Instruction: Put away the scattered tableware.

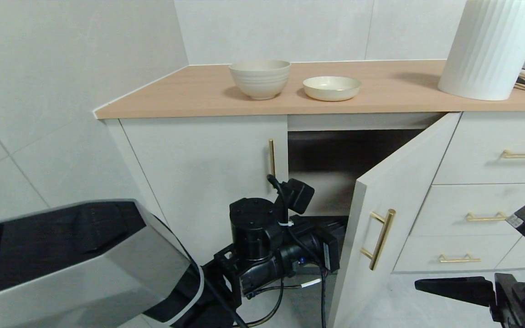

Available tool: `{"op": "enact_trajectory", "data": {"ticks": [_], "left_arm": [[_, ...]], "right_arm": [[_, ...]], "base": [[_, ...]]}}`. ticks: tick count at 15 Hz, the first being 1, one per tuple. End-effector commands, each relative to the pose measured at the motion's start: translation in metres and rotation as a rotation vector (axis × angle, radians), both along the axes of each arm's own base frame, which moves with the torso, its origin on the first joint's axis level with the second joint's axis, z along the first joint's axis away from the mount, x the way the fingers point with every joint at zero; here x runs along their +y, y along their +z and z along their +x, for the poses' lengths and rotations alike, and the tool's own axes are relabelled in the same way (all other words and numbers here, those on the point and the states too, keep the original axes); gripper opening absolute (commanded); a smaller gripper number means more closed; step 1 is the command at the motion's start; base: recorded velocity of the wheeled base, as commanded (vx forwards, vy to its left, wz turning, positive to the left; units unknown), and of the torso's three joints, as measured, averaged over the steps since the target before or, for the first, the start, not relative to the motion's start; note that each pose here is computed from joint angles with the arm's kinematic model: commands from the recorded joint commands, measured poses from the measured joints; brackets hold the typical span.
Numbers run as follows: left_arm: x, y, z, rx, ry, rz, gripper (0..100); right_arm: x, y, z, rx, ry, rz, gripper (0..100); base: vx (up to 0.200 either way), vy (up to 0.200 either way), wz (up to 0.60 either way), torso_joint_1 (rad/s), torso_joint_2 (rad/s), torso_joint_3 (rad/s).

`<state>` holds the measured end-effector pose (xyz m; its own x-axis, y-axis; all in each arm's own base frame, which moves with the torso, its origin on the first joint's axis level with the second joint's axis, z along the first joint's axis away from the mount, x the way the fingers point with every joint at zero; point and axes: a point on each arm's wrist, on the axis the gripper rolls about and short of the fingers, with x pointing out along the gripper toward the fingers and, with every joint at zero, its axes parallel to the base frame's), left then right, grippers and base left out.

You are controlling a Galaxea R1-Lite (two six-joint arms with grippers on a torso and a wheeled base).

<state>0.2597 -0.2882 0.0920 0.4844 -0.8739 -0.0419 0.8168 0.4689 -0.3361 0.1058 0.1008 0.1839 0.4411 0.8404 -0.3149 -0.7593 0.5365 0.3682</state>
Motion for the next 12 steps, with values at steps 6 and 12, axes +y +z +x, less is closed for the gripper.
{"op": "enact_trajectory", "data": {"ticks": [6, 12], "left_arm": [[-0.041, 0.007, -0.060, -0.007, -0.245, -0.022, 0], [-0.015, 0.006, -0.065, -0.001, -0.341, -0.011, 0]], "right_arm": [[-0.007, 0.003, -0.026, -0.014, 0.219, 0.076, 100], [-0.013, 0.009, -0.033, -0.033, 0.311, 0.130, 100]], "base": [[0.000, 0.000, 0.00, 0.000, 0.00, 0.000], [0.000, 0.000, 0.00, 0.000, 0.00, 0.000]]}}
